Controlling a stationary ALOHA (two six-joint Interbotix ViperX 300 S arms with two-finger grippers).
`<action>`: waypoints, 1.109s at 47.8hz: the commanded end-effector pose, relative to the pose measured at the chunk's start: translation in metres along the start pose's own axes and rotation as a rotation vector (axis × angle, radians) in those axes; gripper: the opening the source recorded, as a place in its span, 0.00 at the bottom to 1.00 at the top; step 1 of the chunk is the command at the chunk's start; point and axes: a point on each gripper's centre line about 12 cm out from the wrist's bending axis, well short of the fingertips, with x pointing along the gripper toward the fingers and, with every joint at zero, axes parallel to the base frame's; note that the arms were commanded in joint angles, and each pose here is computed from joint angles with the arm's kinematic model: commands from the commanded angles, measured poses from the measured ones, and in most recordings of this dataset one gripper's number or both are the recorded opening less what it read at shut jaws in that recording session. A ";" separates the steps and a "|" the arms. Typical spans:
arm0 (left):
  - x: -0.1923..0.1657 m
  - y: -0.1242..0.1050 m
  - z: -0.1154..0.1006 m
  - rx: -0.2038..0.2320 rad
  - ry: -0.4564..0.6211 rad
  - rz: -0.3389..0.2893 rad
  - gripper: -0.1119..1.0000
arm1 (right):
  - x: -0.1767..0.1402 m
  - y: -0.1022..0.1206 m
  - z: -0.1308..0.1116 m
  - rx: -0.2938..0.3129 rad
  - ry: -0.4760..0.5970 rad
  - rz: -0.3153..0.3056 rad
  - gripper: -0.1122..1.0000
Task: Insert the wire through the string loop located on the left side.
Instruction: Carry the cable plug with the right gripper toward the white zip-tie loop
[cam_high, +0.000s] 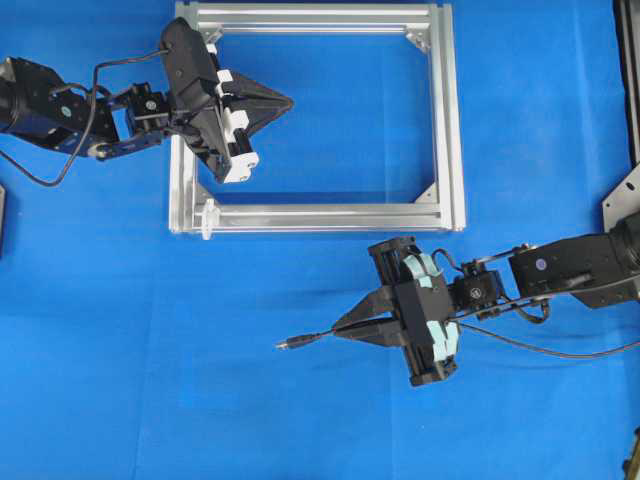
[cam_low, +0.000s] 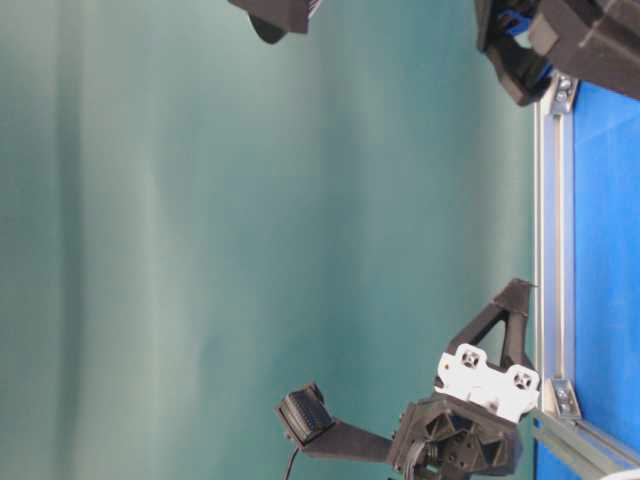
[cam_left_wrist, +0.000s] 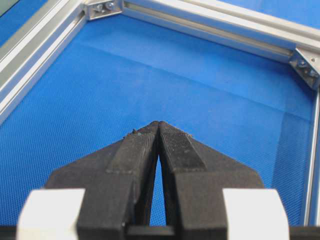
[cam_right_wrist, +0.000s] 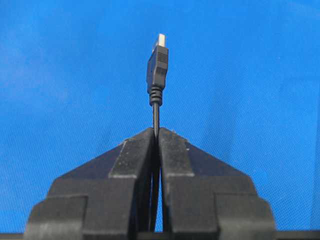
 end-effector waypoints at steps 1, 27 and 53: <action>-0.003 -0.002 0.014 -0.002 -0.043 -0.006 0.10 | -0.002 0.001 0.016 -0.002 -0.046 0.004 0.10; -0.004 -0.002 0.014 -0.005 -0.041 -0.009 0.10 | -0.002 -0.002 0.016 -0.001 -0.051 -0.002 0.10; -0.005 -0.002 0.013 -0.019 -0.039 -0.009 0.10 | -0.014 -0.084 0.019 0.087 -0.069 -0.205 0.10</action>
